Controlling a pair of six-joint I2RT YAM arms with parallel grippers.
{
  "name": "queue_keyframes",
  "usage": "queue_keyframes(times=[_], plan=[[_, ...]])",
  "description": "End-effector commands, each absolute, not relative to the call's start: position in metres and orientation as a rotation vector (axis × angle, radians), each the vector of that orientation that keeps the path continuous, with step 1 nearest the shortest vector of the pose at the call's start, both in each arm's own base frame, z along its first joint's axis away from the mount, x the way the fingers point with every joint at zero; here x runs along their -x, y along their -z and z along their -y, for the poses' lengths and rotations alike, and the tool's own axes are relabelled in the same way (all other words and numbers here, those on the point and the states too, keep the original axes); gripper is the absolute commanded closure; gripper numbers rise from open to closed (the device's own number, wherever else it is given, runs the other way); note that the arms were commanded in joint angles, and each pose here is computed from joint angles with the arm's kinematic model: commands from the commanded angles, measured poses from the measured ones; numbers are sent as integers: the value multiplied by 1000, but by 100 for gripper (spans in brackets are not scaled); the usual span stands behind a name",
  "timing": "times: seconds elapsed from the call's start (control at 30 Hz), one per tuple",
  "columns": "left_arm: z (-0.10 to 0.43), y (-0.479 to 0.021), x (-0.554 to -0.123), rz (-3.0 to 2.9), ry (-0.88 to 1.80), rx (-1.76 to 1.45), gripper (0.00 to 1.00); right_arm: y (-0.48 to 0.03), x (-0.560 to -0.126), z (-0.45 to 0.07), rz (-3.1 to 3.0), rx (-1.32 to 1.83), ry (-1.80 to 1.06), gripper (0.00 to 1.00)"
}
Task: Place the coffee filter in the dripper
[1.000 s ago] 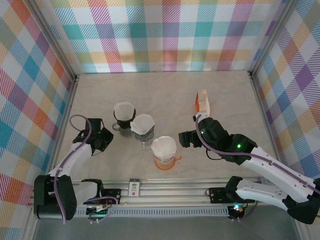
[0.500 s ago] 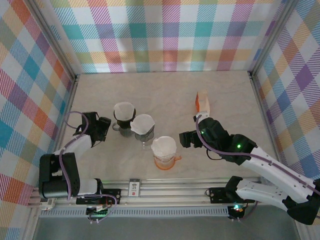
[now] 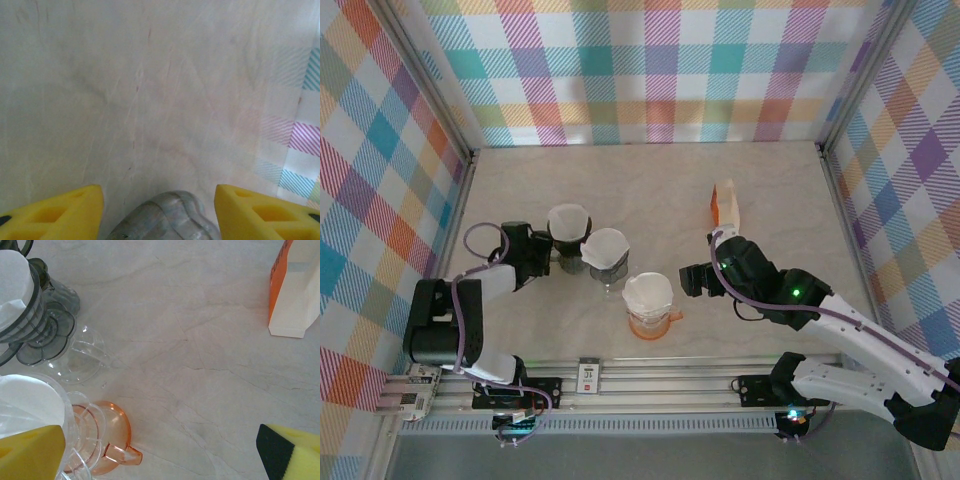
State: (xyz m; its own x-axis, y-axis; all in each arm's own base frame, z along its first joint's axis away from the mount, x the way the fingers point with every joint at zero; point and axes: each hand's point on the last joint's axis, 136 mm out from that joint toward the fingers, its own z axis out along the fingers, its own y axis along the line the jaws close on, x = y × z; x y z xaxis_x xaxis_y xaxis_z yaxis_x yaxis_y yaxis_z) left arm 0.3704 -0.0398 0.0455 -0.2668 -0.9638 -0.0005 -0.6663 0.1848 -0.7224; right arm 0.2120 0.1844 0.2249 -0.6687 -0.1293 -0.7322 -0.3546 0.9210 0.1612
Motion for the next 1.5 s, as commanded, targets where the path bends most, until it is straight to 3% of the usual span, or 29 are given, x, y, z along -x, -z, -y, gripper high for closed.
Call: queue_keyframes(times=[0.0,0.5,1.0,1.27,1.47], plan=[[51,-43,-369,-1980,920,1565,42,-229,-212,-178,-2278,332,-366,1],[103,-53,-394,-2003,986,1502,44,-221,-207,-168,-2296,293,-361,1],[180,-62,-445,-2075,1085,1386,46,-209,-204,-162,-2333,269,-334,1],[174,-66,-455,-2085,1052,1373,40,-211,-204,-163,-2331,261,-346,1],[136,-72,-446,-2069,975,1395,32,-214,-205,-163,-2320,261,-345,1]])
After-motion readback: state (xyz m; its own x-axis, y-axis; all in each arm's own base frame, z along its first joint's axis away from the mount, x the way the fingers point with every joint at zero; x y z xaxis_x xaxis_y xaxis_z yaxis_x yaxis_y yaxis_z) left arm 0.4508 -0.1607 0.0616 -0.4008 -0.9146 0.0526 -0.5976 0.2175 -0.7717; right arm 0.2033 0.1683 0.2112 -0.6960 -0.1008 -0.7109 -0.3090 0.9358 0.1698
